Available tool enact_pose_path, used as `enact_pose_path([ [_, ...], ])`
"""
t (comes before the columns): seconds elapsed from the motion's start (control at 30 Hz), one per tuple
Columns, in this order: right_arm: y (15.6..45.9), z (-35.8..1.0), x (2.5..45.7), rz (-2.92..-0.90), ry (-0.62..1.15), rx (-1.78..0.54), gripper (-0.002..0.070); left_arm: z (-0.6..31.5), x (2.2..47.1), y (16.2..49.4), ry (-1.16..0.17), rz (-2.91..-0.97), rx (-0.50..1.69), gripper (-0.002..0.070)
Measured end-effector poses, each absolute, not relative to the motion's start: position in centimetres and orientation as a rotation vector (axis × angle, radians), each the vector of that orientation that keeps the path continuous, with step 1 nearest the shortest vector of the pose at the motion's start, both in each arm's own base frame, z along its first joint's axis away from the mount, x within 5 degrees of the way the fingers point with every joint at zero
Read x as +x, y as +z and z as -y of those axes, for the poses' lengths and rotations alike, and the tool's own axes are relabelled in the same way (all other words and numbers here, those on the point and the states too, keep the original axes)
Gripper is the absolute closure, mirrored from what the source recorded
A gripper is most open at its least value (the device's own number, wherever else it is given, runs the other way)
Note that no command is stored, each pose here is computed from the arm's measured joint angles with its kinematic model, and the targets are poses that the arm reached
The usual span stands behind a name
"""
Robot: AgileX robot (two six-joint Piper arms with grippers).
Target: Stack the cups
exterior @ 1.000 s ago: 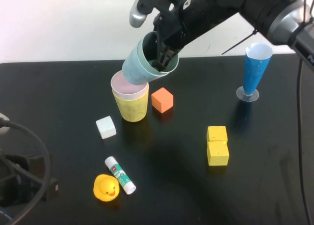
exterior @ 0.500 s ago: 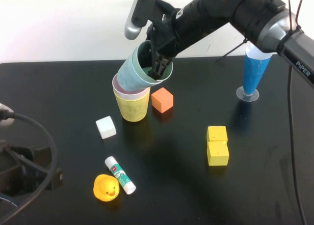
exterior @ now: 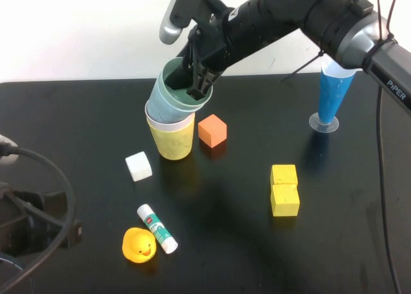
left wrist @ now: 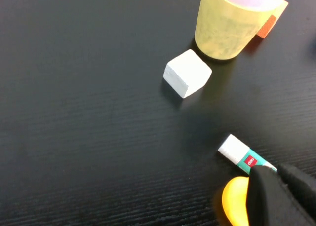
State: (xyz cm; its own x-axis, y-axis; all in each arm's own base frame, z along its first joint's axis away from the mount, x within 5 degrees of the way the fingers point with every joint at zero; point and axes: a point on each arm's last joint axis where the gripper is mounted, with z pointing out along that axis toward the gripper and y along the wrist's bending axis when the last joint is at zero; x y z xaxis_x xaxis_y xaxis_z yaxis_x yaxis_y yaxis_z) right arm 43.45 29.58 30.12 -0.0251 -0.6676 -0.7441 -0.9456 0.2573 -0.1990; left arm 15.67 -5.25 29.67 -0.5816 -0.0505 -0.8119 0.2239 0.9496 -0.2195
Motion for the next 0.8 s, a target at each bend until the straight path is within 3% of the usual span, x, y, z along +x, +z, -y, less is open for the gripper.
enact_pose_path([
  [0.27,30.7,-29.6,43.4,-1.747,0.468,-1.470,0.0357,5.3,15.7,29.7,-0.372,-2.162,0.122,0.0673],
  [0.57,34.9,-29.0,42.0,-1.666,0.453,-1.446,0.0359,5.2,15.7,29.8,-0.371,-2.147,0.121,0.0673],
  [0.63,35.6,-28.7,41.6,-1.660,0.451,-1.463,0.0398,5.2,15.9,30.0,-0.363,-2.121,0.126,0.0673],
  [0.73,36.9,-27.7,40.6,-1.690,0.379,-1.513,0.0564,5.1,15.8,30.7,-0.351,-2.044,0.134,0.0674],
  [0.8,38.4,-26.5,39.8,-1.738,0.300,-1.515,0.0622,4.9,15.3,31.6,-0.338,-1.968,0.150,0.0674],
])
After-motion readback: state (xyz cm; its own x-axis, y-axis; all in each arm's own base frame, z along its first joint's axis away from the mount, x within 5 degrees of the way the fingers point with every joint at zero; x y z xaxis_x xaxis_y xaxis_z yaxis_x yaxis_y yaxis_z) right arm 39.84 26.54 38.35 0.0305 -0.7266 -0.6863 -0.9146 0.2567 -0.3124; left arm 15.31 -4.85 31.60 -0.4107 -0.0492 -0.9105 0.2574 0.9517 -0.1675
